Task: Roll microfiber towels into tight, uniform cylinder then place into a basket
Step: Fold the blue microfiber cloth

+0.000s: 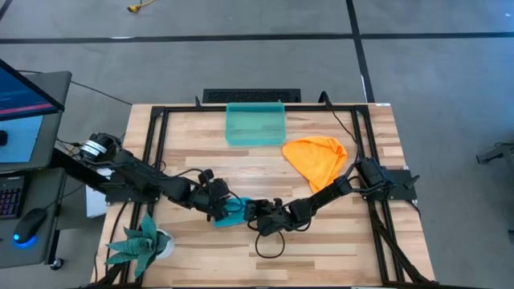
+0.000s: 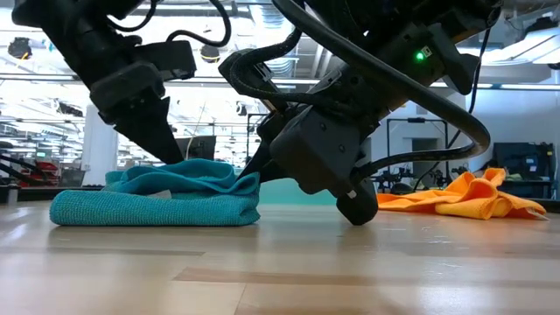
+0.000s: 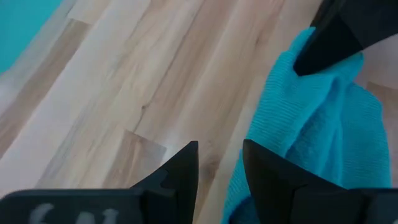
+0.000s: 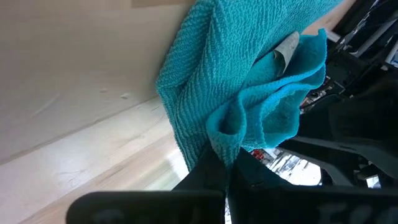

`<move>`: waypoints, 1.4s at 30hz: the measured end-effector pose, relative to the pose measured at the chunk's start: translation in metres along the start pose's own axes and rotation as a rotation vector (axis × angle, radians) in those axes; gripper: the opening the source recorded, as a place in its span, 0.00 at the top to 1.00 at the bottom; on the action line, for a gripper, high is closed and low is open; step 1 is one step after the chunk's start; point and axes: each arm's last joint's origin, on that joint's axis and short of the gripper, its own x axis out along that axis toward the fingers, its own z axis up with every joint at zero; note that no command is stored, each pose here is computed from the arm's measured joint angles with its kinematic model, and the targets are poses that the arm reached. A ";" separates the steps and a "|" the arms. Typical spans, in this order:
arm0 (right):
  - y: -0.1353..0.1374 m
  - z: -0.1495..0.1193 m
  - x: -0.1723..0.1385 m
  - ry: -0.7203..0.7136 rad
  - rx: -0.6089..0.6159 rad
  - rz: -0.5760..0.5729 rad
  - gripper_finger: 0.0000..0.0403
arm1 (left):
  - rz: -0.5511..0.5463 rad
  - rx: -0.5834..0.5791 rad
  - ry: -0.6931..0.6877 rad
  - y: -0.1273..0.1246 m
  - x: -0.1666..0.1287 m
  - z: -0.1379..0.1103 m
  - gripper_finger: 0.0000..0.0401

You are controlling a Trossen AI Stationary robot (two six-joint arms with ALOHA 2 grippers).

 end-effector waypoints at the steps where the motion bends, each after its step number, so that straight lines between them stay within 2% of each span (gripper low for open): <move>1: 0.000 0.000 0.000 0.000 0.000 0.000 0.96 | -0.002 0.001 -0.001 -0.001 0.000 0.000 0.71; 6: 0.000 -0.002 0.001 0.002 0.004 0.002 0.97 | -0.006 -0.009 0.006 -0.006 0.003 -0.005 0.71; 13: -0.001 -0.002 0.001 0.020 0.009 -0.004 0.97 | 0.015 0.019 0.056 -0.021 0.033 -0.021 0.71; 20: 0.000 -0.003 0.003 0.030 0.013 -0.001 0.96 | -0.034 0.046 0.030 -0.042 0.019 -0.021 0.71; 26: 0.000 -0.005 0.003 0.034 0.017 0.001 0.96 | -0.049 -0.022 0.008 -0.049 0.014 -0.020 0.71; 38: -0.002 -0.005 0.003 0.047 0.056 -0.019 0.84 | -0.102 -0.070 0.016 -0.055 0.019 -0.020 0.80; 42: -0.003 -0.004 0.001 0.105 0.090 -0.027 0.79 | -0.106 -0.068 0.025 -0.056 0.020 -0.021 0.83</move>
